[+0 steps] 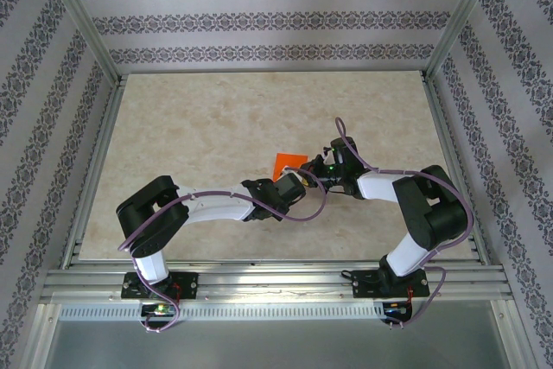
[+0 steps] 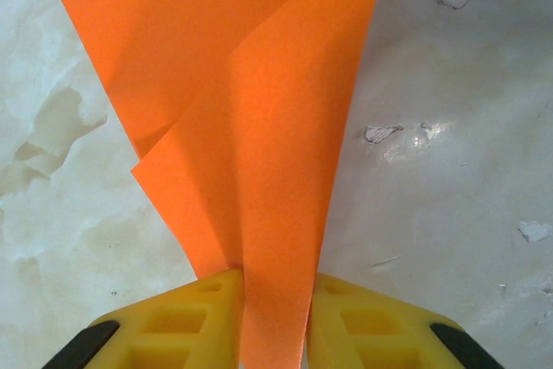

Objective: Fold a paper plane with a square sheet of paper (pick it up from the middle)

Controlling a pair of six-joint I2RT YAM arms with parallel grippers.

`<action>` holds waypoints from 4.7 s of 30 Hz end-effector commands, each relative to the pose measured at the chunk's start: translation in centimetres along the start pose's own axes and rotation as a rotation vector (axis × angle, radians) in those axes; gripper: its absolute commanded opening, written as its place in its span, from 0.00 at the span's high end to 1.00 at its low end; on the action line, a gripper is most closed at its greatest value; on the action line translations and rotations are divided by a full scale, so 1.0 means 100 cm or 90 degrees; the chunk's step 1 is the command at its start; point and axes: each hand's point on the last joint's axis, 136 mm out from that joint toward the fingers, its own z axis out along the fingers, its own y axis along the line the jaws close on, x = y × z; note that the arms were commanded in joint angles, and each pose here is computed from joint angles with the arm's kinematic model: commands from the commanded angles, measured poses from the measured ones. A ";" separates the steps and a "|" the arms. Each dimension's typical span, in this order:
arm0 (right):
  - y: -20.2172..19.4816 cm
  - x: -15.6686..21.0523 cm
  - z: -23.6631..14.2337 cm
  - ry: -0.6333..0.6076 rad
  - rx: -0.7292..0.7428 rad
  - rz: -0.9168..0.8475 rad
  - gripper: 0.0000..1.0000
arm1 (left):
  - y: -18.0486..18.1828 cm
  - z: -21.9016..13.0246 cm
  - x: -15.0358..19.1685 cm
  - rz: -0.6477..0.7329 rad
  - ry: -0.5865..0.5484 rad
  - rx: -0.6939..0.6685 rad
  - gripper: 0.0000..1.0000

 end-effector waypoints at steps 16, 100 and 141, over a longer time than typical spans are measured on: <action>-0.002 0.008 0.002 0.013 0.003 -0.003 1.00 | -0.003 -0.013 -0.018 0.017 -0.040 -0.002 0.69; -0.002 -0.023 -0.097 -0.151 0.030 -0.137 0.46 | -0.016 -0.014 -0.023 -0.273 -0.129 0.320 1.00; -0.013 0.011 -0.034 0.007 0.042 -0.152 0.59 | -0.032 0.008 -0.013 -0.474 -0.151 0.452 1.00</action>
